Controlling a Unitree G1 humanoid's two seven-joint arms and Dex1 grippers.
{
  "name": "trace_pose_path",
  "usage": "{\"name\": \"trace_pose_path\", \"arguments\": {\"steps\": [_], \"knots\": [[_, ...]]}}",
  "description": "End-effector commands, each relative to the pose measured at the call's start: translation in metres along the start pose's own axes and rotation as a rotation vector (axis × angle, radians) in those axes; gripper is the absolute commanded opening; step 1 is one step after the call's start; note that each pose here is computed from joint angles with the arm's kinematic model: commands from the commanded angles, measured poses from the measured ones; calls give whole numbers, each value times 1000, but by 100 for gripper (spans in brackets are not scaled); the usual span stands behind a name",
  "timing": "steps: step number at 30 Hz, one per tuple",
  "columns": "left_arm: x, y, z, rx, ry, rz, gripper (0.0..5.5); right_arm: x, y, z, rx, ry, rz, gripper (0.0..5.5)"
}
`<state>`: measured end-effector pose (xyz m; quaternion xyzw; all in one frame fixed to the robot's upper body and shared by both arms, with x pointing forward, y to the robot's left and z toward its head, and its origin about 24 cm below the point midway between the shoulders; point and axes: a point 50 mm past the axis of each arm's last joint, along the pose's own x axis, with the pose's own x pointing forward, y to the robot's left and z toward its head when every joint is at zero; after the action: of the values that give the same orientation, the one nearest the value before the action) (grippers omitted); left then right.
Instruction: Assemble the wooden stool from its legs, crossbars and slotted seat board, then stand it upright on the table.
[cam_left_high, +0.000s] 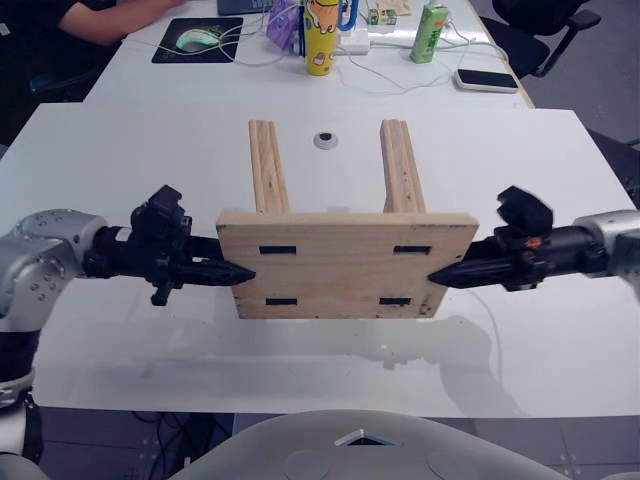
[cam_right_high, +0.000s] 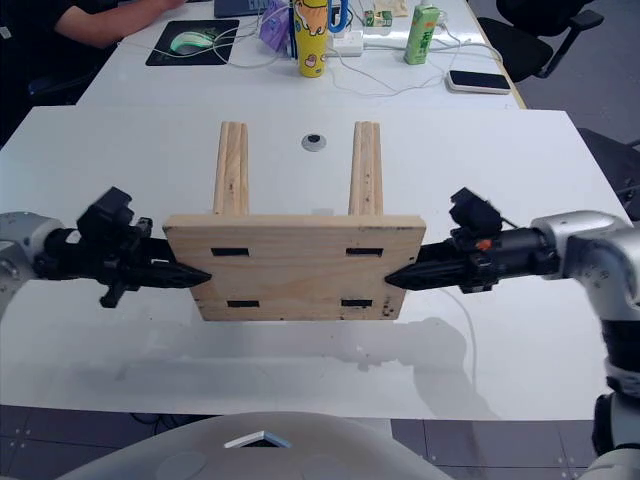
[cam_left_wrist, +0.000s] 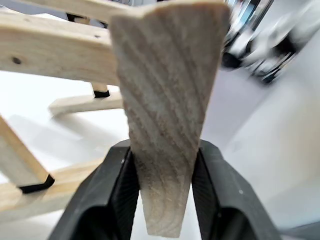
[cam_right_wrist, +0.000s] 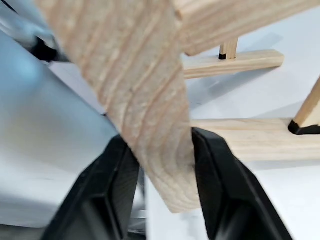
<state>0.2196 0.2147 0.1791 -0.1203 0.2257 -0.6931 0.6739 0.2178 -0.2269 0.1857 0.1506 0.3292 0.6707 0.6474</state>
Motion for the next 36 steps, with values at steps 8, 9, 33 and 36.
{"name": "trace_pose_path", "arguments": {"steps": [8,9,33,36], "knots": [[-15,-1,19,-749,3,-142,131,-18,11,51,617,-133,361,137],[-13,4,18,-770,0,-140,131,-18,1,47,662,-152,345,137],[-122,8,-72,-597,-124,440,333,-96,-13,-17,534,-566,-12,255],[-121,-9,-93,-591,-64,429,333,-112,-8,-53,572,-606,-138,255]]}}
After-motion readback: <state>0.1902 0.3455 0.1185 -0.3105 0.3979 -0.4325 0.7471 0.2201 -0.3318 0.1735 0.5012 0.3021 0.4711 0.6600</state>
